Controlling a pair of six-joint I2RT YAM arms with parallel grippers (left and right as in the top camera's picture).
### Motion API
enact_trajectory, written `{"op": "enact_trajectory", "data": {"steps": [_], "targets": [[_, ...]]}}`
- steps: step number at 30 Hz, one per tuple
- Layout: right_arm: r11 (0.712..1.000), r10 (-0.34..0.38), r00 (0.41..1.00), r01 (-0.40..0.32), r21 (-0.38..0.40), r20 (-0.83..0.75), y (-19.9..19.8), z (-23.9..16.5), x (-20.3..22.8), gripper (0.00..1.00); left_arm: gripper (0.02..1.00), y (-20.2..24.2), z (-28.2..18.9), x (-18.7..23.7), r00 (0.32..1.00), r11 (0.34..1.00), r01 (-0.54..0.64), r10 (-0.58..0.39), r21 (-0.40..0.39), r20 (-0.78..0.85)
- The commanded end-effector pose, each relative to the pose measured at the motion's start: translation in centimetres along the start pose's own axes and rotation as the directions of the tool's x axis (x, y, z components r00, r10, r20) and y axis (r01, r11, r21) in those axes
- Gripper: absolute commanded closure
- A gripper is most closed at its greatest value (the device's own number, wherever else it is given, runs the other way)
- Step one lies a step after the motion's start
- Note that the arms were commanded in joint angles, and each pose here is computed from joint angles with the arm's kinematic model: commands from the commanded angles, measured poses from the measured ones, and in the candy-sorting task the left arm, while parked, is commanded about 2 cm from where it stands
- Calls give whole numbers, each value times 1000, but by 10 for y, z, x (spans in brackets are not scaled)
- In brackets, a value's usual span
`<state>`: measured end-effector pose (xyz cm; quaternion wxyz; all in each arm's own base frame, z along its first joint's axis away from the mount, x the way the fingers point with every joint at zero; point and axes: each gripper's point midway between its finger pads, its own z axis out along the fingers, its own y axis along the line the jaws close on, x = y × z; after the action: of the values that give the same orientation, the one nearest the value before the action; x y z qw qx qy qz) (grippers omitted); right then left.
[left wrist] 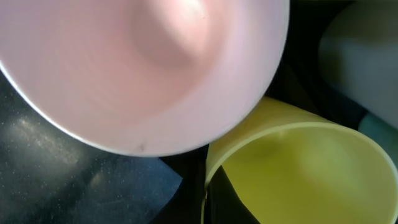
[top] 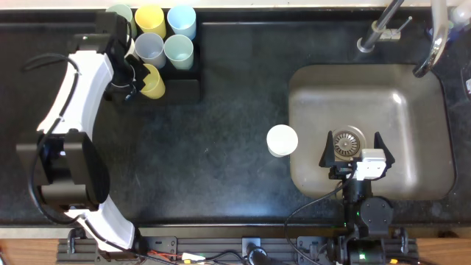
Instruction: Store Cups
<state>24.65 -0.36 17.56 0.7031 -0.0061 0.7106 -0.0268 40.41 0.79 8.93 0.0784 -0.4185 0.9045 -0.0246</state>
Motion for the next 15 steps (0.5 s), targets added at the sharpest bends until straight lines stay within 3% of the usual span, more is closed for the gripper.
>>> {"op": "enact_trajectory", "data": {"steps": [1, 3, 4, 5, 15], "targets": [[1000, -4, 1000, 4, -3, 2, 0, 0, 3, 7, 945, 7, 10, 5, 1000, 1000, -8, 8, -22, -26], [1000, -3, 1000, 3, -3, 2, 0, 0, 3, 5, 498, 7, 10, 5, 1000, 1000, -8, 8, -22, -26], [1000, -4, 1000, 4, -3, 2, 0, 0, 3, 5, 130, 7, 10, 5, 1000, 1000, -8, 8, -22, -26], [1000, -4, 1000, 4, -3, 2, 0, 0, 3, 7, 18, 7, 10, 5, 1000, 1000, -8, 8, -22, -26], [1000, -4, 1000, 4, -3, 2, 0, 0, 3, 7, 18, 2, -25, 0, 999, 999, -11, 10, 48, 36]]}}
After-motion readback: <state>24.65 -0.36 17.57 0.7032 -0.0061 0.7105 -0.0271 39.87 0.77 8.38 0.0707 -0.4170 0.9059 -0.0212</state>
